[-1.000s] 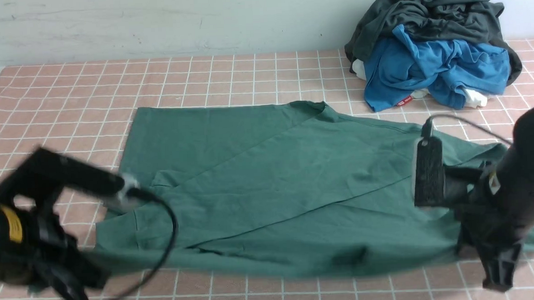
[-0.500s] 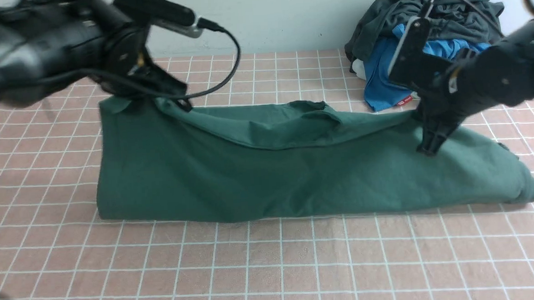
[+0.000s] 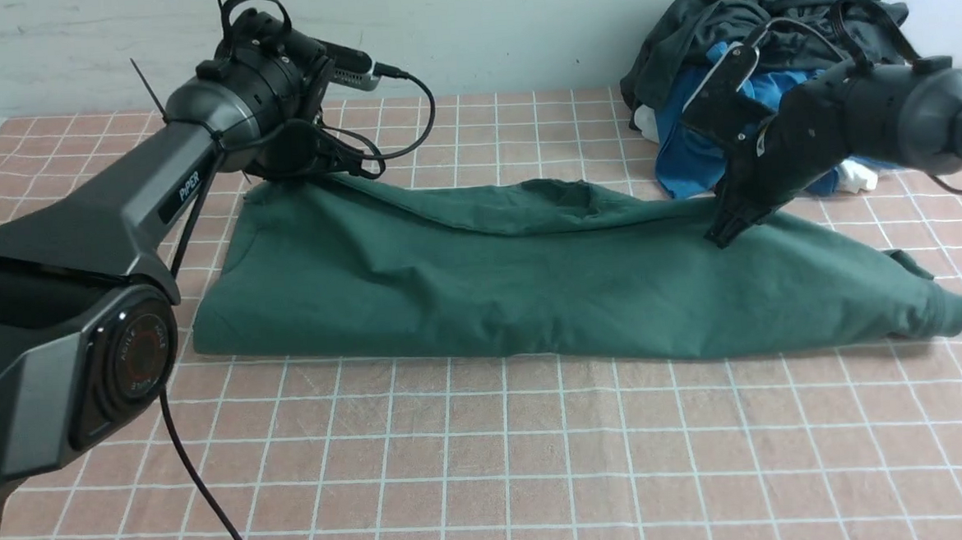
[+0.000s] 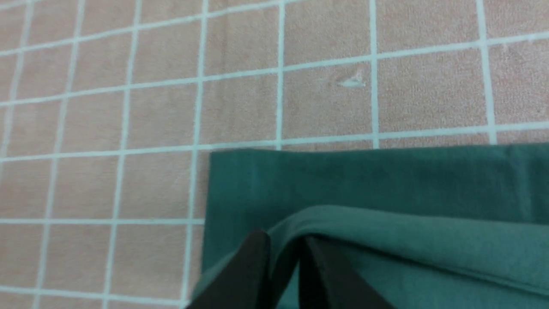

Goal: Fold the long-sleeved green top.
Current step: Use both arms to drag the lower edge of the fabric forward and fold it over the upper edge

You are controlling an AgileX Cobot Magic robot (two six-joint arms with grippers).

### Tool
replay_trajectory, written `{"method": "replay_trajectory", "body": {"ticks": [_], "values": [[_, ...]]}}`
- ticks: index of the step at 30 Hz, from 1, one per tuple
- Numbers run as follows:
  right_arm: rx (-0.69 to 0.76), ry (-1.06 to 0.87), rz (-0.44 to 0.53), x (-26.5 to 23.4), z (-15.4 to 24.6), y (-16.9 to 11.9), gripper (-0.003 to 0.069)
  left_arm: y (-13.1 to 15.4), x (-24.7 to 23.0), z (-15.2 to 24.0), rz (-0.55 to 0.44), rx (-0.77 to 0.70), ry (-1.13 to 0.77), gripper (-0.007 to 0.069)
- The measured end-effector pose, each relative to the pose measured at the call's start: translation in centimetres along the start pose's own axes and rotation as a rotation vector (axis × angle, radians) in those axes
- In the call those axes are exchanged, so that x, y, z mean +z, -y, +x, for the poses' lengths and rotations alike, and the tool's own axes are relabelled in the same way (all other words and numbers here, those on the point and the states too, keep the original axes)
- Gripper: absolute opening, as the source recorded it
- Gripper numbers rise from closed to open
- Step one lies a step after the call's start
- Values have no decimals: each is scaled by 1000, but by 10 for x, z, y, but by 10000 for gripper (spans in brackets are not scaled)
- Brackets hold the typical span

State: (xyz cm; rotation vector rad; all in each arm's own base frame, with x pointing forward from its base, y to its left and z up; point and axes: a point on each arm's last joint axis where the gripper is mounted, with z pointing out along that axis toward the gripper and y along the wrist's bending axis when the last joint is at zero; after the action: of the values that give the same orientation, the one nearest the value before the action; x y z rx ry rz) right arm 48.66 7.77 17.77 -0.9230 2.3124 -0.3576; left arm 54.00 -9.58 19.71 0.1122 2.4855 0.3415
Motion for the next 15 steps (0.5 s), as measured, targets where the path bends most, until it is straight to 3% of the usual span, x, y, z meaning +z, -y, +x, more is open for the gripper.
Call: {"method": "replay_trajectory", "body": {"ticks": [3, 5, 8, 12, 13, 15], "values": [[138, -4, 13, -9, -10, 10, 283, -8, 4, -2, 3, -15, 0, 307], [222, -25, 24, -18, -17, 19, 305, -14, -2, -5, -5, -20, -1, 398], [325, -38, 29, -33, -28, 30, 300, -22, -21, -9, -19, -2, -16, 464], [408, -8, -62, -47, -41, 29, 224, -29, -60, -18, -4, 59, -26, 452], [415, 20, -175, -47, -48, 18, 152, -27, -73, -19, 28, 101, -39, 410], [365, 49, -289, -40, -52, 2, 71, -23, -84, -19, 81, 137, -55, 329]]}}
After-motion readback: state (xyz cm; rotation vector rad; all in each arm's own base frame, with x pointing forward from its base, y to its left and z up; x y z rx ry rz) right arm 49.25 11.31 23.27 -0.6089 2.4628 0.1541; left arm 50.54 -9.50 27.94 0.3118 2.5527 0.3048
